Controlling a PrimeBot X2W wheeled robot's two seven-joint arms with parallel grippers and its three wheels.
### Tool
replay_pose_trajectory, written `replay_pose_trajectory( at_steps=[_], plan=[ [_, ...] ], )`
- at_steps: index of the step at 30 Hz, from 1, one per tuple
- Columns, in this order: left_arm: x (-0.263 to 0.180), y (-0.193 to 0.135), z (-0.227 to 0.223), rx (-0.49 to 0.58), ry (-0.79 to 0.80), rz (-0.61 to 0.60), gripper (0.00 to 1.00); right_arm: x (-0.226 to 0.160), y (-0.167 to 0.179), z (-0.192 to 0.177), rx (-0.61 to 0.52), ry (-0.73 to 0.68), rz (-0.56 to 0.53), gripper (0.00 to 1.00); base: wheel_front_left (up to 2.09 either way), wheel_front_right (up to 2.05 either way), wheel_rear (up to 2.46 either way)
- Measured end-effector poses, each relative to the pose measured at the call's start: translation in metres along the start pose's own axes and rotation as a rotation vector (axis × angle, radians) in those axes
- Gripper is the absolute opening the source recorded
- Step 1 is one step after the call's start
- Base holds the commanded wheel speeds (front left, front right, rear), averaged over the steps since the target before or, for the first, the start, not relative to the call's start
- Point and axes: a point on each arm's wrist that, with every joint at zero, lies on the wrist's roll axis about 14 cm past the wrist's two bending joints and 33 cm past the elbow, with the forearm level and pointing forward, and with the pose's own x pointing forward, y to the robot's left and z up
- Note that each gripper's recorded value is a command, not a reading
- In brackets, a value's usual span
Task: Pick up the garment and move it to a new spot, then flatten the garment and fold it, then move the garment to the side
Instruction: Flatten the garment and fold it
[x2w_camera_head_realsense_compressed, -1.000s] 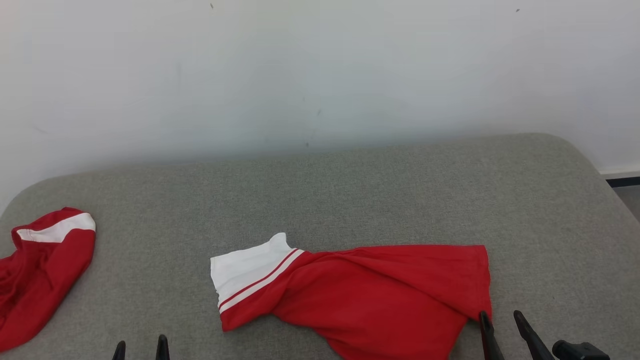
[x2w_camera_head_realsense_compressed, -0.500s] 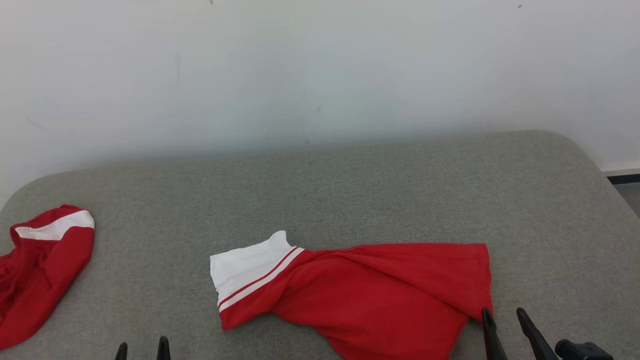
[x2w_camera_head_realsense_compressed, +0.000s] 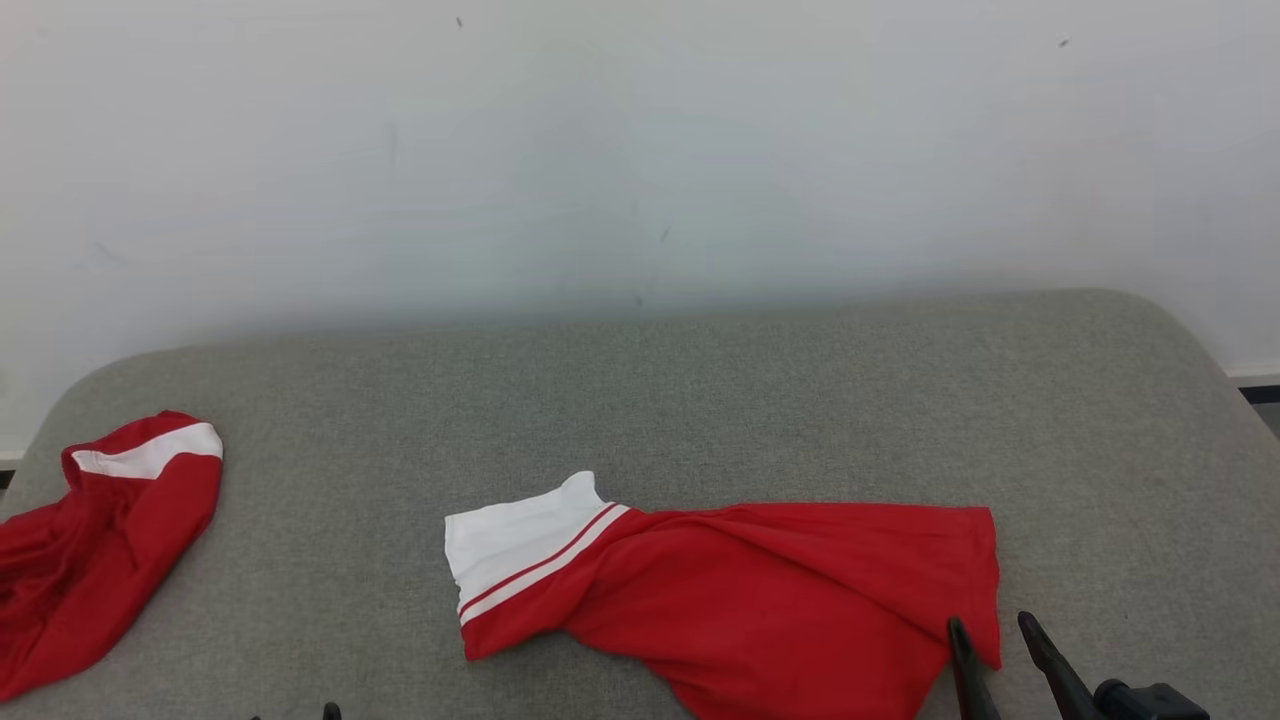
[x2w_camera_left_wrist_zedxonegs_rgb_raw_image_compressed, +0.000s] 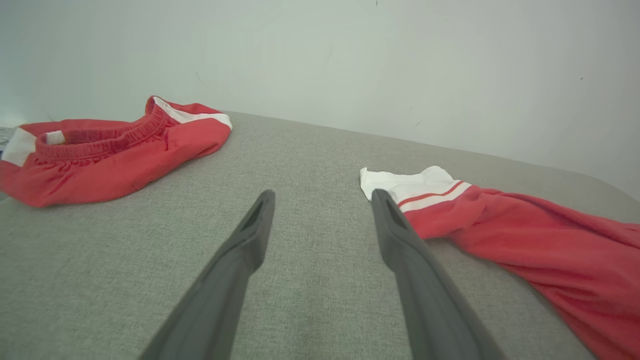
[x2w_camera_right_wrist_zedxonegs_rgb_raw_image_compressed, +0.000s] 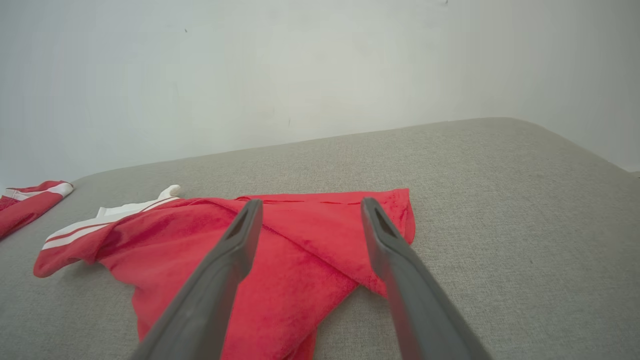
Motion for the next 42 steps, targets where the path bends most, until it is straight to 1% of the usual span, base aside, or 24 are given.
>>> replay_pose_trajectory(
  at_steps=[9,34,38,42],
  plan=[
    [-0.007,0.003,0.003,-0.002,-0.016,0.012,1.00,-0.004,0.010,-0.001,-0.008,-0.001,0.031,1.00,0.00,0.00,0.00],
    [-0.001,-0.006,0.003,-0.001,-0.015,-0.017,1.00,-0.006,0.009,-0.009,0.024,0.014,0.013,1.00,0.00,0.00,0.00],
    [0.005,-0.012,0.000,-0.015,-0.004,-0.035,1.00,0.000,0.004,-0.003,0.031,0.013,0.003,1.00,0.00,0.00,0.00],
    [0.019,-0.030,-0.015,-0.045,0.047,-0.085,1.00,0.015,-0.005,0.010,0.000,0.034,0.006,1.00,0.00,0.00,0.00]
  ],
)
